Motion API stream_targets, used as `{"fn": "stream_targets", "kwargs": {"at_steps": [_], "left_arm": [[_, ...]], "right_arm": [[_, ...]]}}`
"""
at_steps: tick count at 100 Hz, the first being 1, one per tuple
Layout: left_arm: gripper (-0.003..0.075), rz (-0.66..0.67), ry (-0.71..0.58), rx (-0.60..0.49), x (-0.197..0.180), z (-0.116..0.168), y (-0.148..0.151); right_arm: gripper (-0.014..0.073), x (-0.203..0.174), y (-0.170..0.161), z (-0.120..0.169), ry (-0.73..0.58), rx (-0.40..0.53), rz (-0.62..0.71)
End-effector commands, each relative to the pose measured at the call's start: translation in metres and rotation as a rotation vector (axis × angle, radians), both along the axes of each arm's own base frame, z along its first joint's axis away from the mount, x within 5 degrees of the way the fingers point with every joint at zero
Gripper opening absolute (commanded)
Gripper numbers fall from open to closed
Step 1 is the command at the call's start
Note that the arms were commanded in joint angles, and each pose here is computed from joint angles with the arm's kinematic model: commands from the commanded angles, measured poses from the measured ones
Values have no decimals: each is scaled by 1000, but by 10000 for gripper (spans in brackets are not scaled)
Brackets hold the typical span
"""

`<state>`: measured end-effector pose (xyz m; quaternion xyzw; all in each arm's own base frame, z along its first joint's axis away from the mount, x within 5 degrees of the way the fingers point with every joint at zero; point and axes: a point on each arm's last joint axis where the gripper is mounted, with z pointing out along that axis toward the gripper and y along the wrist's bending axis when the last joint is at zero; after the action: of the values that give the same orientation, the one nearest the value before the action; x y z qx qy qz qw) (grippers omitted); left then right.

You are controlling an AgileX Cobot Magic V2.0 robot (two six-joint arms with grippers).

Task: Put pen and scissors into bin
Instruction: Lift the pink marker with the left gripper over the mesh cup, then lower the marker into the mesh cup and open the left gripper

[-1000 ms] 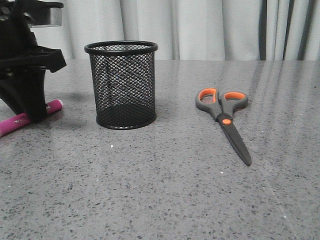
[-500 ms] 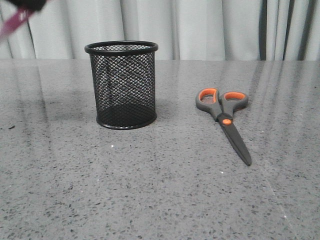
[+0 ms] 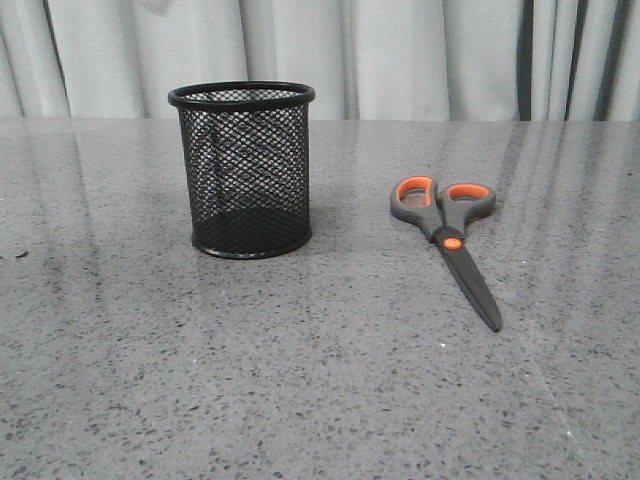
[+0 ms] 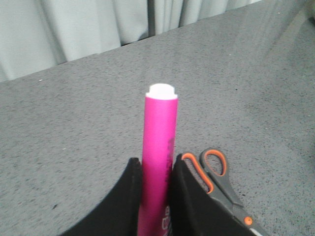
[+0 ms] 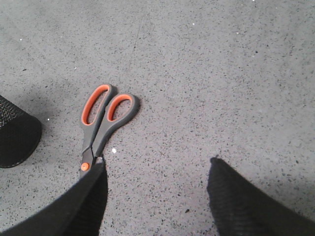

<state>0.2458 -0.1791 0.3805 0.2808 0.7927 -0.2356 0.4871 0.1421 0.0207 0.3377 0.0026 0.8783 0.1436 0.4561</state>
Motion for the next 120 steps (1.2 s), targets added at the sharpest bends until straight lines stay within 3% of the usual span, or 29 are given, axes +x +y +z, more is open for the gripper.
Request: {"fn": "stream_targets", "kwargs": {"at_steps": [1, 26, 69, 120], "left_arm": [[-21, 11, -88, -73, 1, 14, -9], [-22, 11, -43, -37, 19, -14, -29], [-21, -16, 38, 36, 29, -40, -38], [-5, -16, 109, 87, 34, -48, -27]], "right_arm": [[400, 4, -2, 15, -87, 4, -19], [400, 4, -2, 15, -87, 4, -19], [400, 4, -2, 15, -87, 4, -19], [400, 3, -1, 15, -81, 4, -17]]}}
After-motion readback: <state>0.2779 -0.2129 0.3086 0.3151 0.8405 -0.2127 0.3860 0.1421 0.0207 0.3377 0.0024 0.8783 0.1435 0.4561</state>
